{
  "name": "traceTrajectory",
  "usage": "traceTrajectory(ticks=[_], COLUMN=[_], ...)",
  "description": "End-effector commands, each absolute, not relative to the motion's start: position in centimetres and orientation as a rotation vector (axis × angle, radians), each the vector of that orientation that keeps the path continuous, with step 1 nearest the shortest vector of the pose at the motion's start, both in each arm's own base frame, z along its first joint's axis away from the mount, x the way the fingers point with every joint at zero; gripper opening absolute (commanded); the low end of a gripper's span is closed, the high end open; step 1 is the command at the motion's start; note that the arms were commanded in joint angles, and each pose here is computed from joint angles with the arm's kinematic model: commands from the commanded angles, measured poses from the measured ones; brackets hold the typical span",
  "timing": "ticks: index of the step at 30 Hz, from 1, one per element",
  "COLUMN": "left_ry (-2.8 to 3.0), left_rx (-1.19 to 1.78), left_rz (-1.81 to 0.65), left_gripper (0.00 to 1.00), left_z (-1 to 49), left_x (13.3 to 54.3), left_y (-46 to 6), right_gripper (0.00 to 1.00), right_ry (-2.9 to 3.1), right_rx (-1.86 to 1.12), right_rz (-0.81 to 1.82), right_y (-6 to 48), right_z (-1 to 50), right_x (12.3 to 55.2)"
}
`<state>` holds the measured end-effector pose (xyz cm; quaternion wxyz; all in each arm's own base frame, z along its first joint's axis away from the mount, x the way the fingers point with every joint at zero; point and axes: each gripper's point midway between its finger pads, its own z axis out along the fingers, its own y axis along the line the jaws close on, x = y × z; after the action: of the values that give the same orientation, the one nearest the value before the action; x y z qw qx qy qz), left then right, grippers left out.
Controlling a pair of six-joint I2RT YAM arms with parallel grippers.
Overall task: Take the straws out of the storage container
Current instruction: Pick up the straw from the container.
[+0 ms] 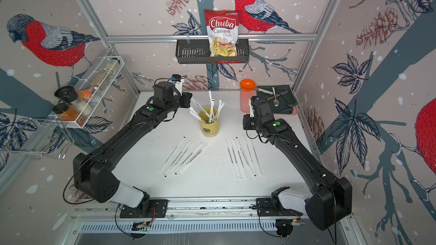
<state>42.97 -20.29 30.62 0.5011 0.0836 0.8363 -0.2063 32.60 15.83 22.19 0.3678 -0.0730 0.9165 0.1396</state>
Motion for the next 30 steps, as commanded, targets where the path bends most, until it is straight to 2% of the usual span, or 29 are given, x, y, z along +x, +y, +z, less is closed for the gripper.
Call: traceTrajectory(ticks=[1, 8, 19, 26, 30], left_ry=[1.982, 1.866, 1.899, 1.828, 1.882], left_rx=[0.203, 0.215, 0.227, 0.396, 0.528], left_rz=[-0.416, -0.415, -0.248, -0.31, -0.355], left_gripper=[0.08, 0.08, 0.06, 0.0, 0.0], left_z=[32.0, 36.4, 39.3, 44.2, 44.6], left_x=[42.8, 41.8, 40.2, 35.0, 30.9], left_y=[-19.1, -18.8, -16.4, -18.1, -19.9], right_gripper=[0.25, 0.25, 0.25, 0.25, 0.25], right_ry=[2.326, 2.32, 2.304, 2.296, 2.293], right_rx=[-0.178, -0.179, -0.183, -0.187, -0.192], right_rz=[0.375, 0.388, 0.4, 0.422, 0.434], right_y=[16.1, 16.3, 16.4, 16.7, 16.9], right_z=[22.7, 22.6, 23.0, 22.9, 22.9], right_x=[32.8, 32.5, 31.9, 31.4, 31.1])
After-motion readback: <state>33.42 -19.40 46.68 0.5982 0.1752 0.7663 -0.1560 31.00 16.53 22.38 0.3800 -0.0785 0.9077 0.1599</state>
